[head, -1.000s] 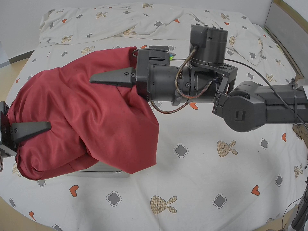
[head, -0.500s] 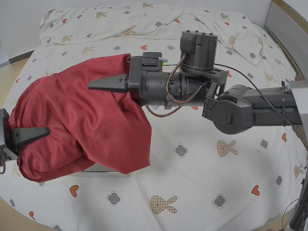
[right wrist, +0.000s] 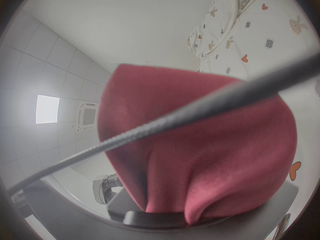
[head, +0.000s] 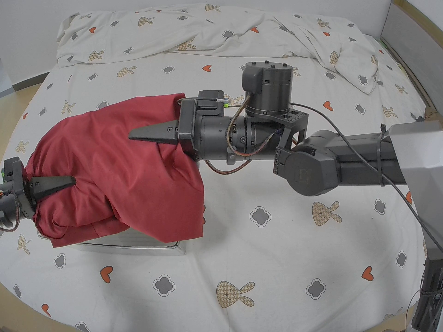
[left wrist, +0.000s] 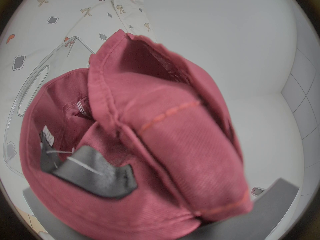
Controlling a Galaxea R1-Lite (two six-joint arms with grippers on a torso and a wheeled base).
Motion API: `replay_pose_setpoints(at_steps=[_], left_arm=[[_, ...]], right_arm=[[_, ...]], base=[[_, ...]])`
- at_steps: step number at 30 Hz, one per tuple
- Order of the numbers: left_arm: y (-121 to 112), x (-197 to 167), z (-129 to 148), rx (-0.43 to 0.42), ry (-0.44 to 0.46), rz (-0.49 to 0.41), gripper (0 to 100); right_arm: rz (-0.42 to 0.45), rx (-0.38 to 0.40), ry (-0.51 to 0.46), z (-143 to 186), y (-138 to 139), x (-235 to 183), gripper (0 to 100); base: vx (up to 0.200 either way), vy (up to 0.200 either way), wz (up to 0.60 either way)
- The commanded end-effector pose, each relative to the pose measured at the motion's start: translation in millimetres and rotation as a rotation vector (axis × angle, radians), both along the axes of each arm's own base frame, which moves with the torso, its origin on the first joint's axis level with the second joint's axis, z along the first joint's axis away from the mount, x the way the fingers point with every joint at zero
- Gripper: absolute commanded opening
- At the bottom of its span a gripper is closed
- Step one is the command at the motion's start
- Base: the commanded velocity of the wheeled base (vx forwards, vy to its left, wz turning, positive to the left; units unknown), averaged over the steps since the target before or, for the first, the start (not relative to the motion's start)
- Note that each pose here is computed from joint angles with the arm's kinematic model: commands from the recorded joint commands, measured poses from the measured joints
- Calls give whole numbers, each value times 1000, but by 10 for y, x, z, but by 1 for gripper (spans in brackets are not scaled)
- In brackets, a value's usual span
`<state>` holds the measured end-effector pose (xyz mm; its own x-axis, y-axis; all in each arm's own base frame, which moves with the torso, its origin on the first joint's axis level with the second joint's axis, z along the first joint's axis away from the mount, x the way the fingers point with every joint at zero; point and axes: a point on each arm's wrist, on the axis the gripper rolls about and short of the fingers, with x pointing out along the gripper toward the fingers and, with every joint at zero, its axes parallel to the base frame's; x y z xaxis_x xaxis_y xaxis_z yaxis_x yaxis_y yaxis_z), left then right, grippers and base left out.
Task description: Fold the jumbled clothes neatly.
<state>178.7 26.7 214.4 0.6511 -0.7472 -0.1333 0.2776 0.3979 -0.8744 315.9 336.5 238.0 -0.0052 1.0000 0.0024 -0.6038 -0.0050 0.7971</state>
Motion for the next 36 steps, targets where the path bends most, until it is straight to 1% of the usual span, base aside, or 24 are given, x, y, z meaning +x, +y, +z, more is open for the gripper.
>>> replay_pose_setpoints(at_steps=[1,6,12,16,19,21,25,30,36], left_arm=[[24,23,16,0,-2,10,0],[20,-12,54,2,-15,11,0],[-7,-109,126,12,-54,11,0],[-11,-121,124,12,-54,11,0],[1,-90,67,6,-27,14,0],[46,-38,0,-2,6,31,0],[100,72,-67,-11,39,42,0],[216,250,-89,-18,62,69,0],[321,397,-133,-25,86,91,0]], right_arm=[[13,-1,1,6,43,-39,0],[30,14,-12,110,54,-135,0],[53,40,-36,274,53,-278,0],[58,42,-38,288,60,-300,0],[49,30,-27,210,69,-236,0],[41,12,-10,88,105,-164,0],[22,6,-5,-21,135,-19,0],[9,12,-9,-78,162,100,0],[7,10,-6,-104,172,120,0]], base=[[0,0,0],[0,0,0],[0,0,0],[0,0,0],[0,0,0],[0,0,0],[0,0,0],[0,0,0],[0,0,0]])
